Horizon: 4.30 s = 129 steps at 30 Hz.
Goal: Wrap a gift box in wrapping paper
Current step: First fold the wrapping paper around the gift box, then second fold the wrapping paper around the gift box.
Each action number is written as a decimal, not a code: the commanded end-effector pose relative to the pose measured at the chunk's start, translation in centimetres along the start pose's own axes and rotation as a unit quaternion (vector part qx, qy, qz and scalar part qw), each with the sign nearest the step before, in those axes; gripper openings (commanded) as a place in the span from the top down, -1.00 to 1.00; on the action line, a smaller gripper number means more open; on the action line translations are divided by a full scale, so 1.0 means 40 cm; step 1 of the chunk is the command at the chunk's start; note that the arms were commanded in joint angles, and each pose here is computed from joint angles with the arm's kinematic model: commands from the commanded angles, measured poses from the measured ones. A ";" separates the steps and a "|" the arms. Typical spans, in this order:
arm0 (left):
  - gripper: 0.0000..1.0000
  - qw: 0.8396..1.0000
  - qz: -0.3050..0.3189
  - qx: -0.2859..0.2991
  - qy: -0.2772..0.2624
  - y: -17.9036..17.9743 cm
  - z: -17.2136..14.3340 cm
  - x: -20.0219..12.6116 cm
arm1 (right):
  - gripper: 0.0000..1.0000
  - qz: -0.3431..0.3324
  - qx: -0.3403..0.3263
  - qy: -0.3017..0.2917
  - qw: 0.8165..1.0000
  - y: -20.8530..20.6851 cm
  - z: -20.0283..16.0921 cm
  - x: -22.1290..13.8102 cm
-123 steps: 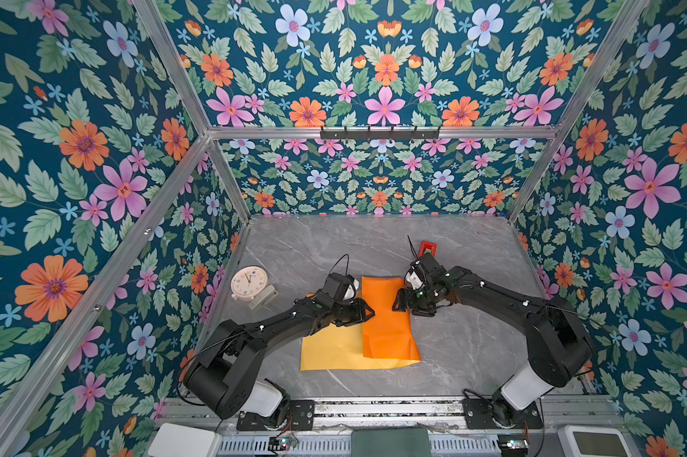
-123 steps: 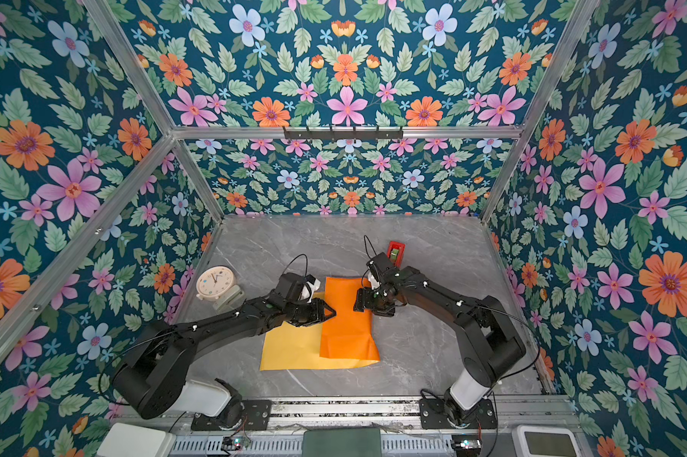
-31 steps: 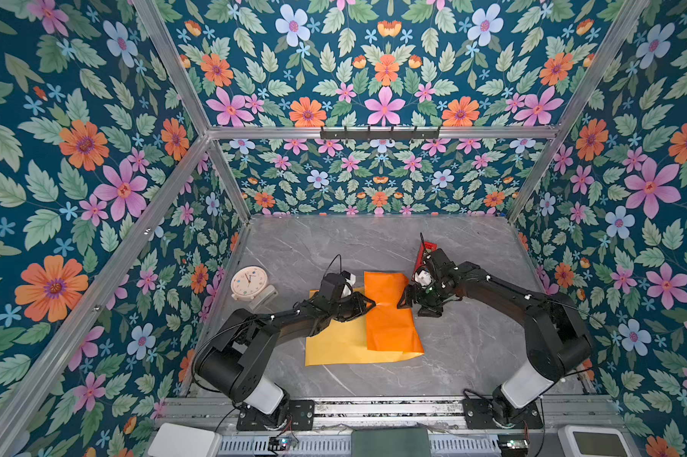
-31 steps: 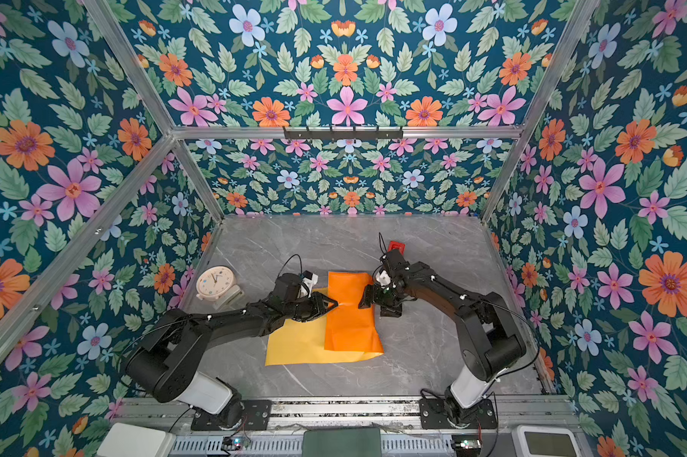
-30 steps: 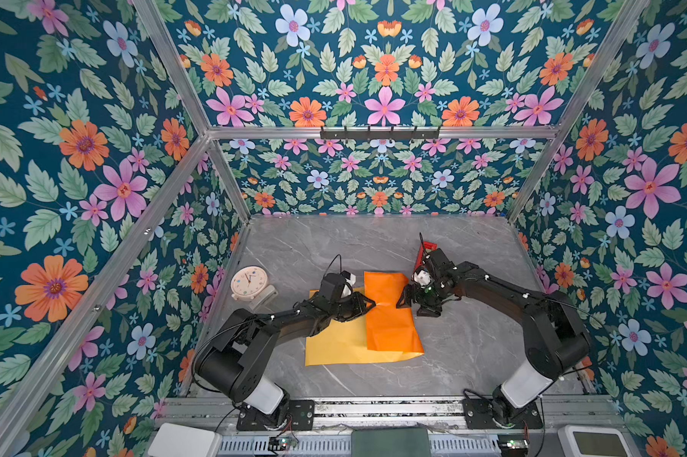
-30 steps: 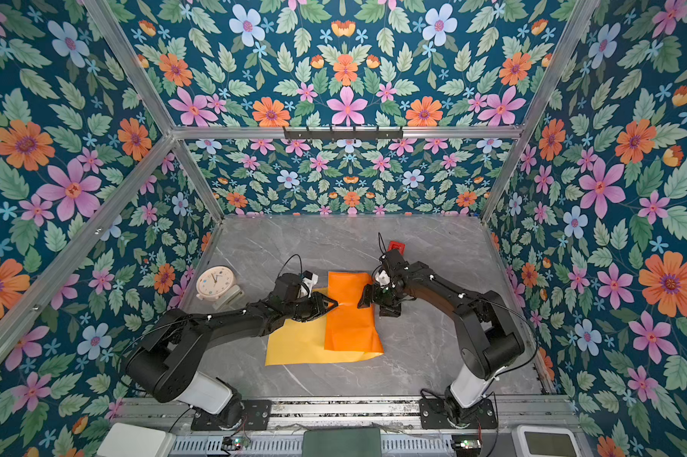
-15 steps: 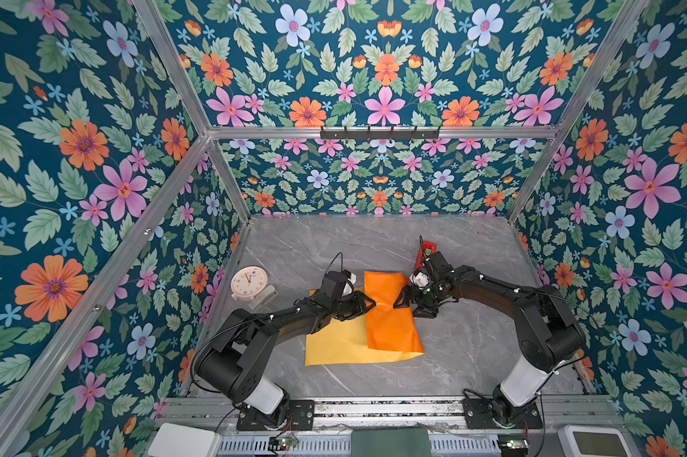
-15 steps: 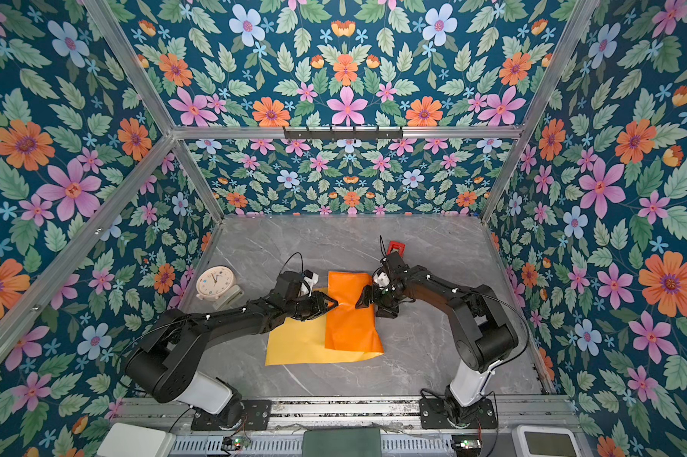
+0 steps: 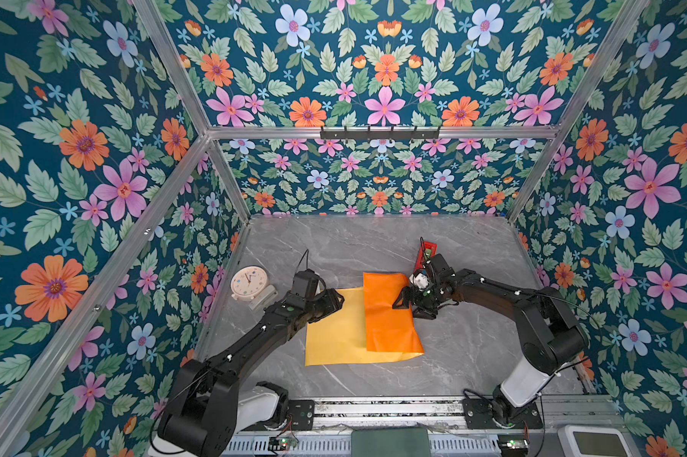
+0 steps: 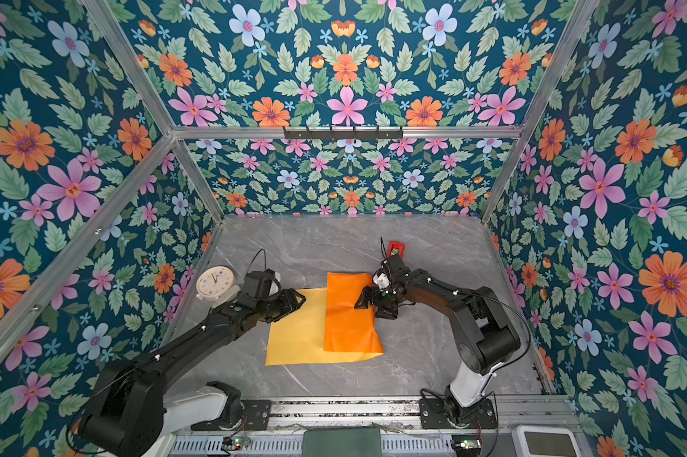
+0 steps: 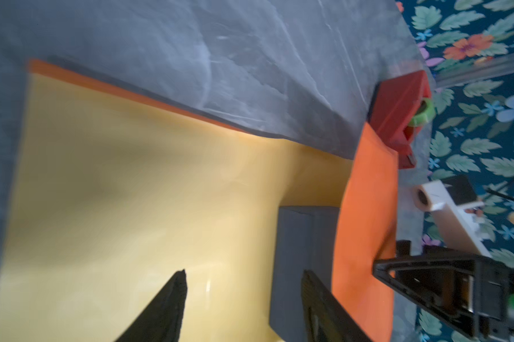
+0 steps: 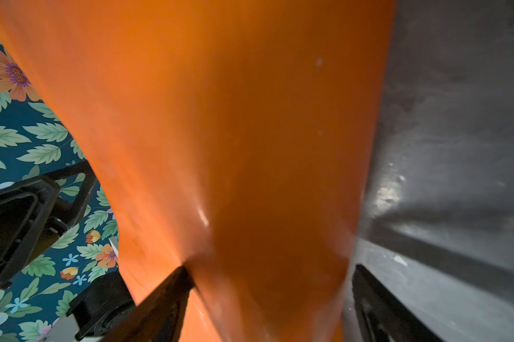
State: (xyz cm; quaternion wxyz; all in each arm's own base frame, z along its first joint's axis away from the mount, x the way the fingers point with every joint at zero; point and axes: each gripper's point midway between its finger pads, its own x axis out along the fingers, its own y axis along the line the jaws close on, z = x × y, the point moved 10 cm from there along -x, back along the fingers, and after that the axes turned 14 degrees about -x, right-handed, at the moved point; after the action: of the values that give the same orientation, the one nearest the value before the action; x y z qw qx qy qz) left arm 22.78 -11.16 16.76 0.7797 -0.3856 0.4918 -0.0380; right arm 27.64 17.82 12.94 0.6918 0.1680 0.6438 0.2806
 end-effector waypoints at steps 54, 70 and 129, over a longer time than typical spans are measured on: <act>-0.44 0.995 0.059 0.020 0.081 0.109 0.039 0.011 | -0.71 -0.079 0.020 0.032 0.996 -0.031 -0.033 0.002; -0.20 0.989 0.058 -0.058 0.122 0.153 0.084 0.064 | -0.71 -0.078 0.018 0.031 0.996 -0.028 -0.027 0.000; 0.21 0.987 0.102 0.069 0.104 0.025 0.027 0.010 | -0.71 -0.083 0.019 0.034 0.996 -0.030 -0.030 0.001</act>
State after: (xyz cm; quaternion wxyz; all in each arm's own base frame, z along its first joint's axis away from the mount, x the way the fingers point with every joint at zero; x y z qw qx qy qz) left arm 23.85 -9.96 16.15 0.7531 -0.2643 0.6022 -0.0183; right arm 27.96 18.04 13.68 0.6934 0.1653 0.6419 0.2826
